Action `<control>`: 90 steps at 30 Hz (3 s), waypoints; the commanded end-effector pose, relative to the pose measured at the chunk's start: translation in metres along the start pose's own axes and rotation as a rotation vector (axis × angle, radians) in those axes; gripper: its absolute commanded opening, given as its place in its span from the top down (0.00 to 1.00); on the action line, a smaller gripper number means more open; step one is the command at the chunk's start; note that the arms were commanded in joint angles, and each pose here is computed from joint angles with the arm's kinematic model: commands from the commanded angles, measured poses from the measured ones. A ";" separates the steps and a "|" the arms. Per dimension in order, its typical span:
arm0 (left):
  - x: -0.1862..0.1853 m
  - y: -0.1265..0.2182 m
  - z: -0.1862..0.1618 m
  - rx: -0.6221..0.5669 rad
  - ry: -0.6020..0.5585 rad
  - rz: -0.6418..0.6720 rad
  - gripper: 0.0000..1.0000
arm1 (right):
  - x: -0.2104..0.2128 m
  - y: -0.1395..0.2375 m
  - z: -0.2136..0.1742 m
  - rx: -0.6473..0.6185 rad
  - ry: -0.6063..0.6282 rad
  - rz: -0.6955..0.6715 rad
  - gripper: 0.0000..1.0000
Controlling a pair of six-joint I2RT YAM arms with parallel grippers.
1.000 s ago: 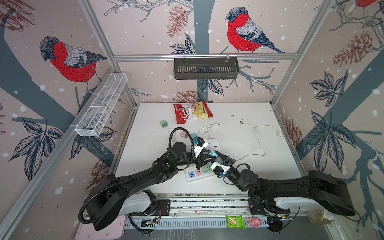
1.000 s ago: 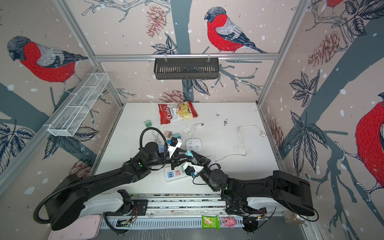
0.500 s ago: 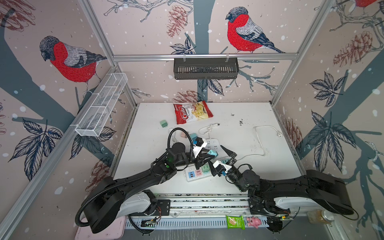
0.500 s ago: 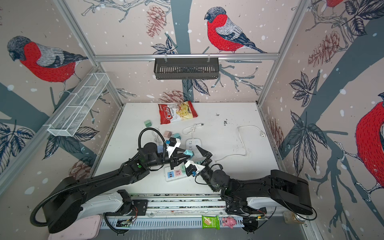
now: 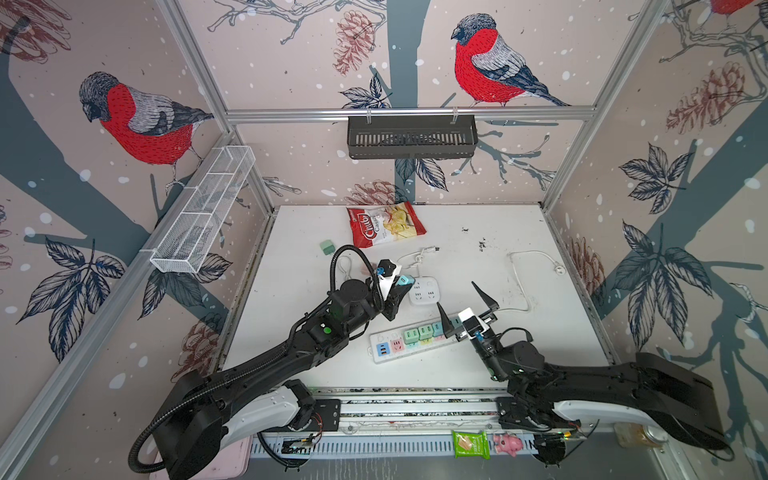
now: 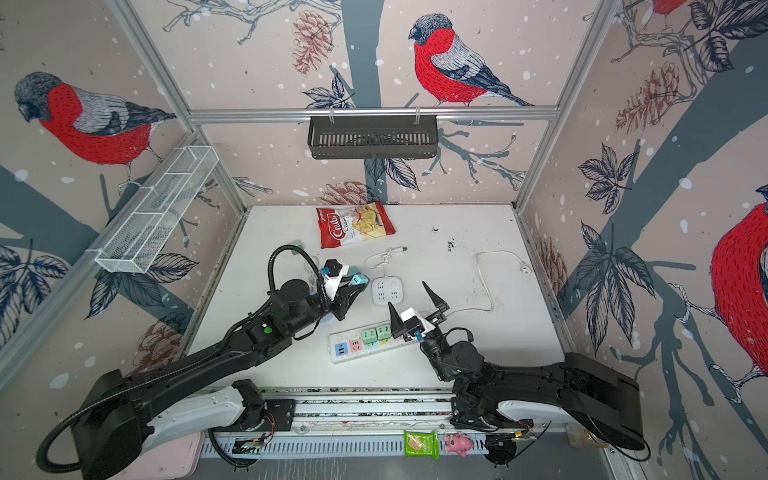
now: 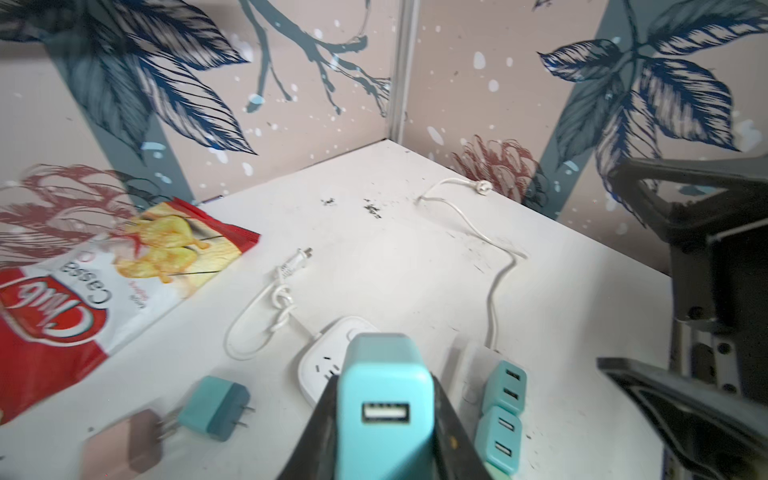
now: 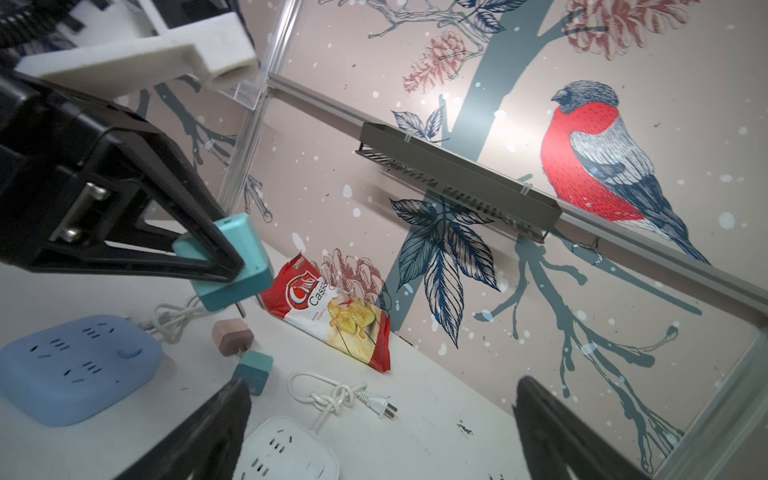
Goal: Insert the plug
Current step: 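Open the right gripper and withdraw it while the left gripper carries the adapter, then move the teal adapter over the next free socket with the left gripper, then lower the teal adapter into the socket with the left gripper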
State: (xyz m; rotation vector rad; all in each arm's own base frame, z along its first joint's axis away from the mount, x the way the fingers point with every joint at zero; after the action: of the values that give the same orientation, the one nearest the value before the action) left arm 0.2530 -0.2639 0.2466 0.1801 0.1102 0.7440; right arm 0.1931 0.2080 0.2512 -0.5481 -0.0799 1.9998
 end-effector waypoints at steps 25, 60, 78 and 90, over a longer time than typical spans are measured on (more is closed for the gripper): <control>0.030 0.051 -0.095 0.473 -0.526 -0.056 1.00 | -0.048 -0.002 -0.015 0.014 -0.263 -0.064 0.00; -0.043 0.053 -0.148 0.539 -0.293 -0.362 1.00 | -0.097 0.002 -0.028 0.002 -0.569 -0.258 0.00; -0.050 0.045 -0.160 0.615 -0.281 -0.389 1.00 | -0.103 0.001 -0.036 0.023 -0.598 -0.287 0.00; -0.051 0.040 -0.170 0.666 -0.284 -0.390 1.00 | -0.109 0.003 -0.038 0.025 -0.620 -0.311 0.00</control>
State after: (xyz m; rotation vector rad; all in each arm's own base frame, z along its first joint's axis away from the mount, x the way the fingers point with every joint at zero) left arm 0.1602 -0.2465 0.0885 0.8718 0.1239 0.2615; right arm 0.2479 0.1087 0.2493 0.1030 -0.4555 1.8017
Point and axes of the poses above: each gripper's point midway between its finger pads, its own y axis back along the fingers, its own x axis along the line the jaws close on, z = x × y, the point moved 1 cm from there along y, back along the fingers, and after that the axes turned 2 degrees about -y, right-handed, at the moved point
